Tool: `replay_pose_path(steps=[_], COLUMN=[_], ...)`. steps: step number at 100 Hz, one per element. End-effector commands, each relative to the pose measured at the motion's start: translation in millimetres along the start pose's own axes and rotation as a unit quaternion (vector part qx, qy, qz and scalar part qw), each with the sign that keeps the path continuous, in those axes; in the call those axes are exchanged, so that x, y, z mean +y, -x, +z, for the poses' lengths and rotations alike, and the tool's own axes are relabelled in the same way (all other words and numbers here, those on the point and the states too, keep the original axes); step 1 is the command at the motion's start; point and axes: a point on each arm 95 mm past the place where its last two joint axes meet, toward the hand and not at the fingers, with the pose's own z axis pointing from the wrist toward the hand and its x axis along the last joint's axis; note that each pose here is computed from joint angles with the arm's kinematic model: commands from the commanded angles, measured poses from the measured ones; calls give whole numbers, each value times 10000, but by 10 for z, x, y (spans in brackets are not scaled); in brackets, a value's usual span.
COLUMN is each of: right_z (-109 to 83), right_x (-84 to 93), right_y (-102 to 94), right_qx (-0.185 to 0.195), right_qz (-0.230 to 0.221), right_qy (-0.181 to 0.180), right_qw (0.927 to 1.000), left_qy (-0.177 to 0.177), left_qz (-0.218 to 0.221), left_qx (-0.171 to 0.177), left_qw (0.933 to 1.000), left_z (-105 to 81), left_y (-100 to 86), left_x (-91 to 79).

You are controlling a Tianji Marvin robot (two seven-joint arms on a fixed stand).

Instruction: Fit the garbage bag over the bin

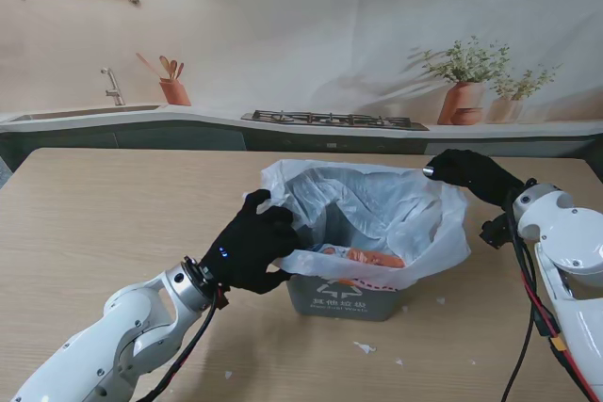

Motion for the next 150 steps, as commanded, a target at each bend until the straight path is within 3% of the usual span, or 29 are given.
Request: replay_pose_path(steps=[1,31,54,68,92,101,108,121,135,150], right_z=[12,-70,-139,-59,89,137,197,285,339,329], right_x=[11,45,89,61,-15,-77,-149,-267,-355,-431], right_y=[-10,-44,-43,-25,-15,-18,-18,-16,17,55], right_qx=[-23,52,171,407,629,487,122,-461,-796,-1121], right_qz=[-123,73,-394,-802,-960,-935,-634,-200,-99,39], right_qy=[-30,-607,-1027,-843,-148,73,350,444,399,35], right_qw=[9999,9981,9938,9924,9933,9944,9973,9977,9960,9937], left_qy=[435,458,450,447,449,447,444,433,439,448], left_qz=[-70,-75,-79,-80,-67,-65,-68,-73,-73,-85], left_qx=[-50,-59,-59,-51,-57,-51,-47,-41,-33,-25], left_qw=[9990,9989,9989,9990,9990,9990,9990,9990,9990,9990], left_z=[-124,-131,-125,-122,-125,-126,-124,-122,-122,-122], left_y=[-8,4,3,0,4,6,6,1,-4,-11], left_x=[229,241,245,246,248,250,251,253,256,260])
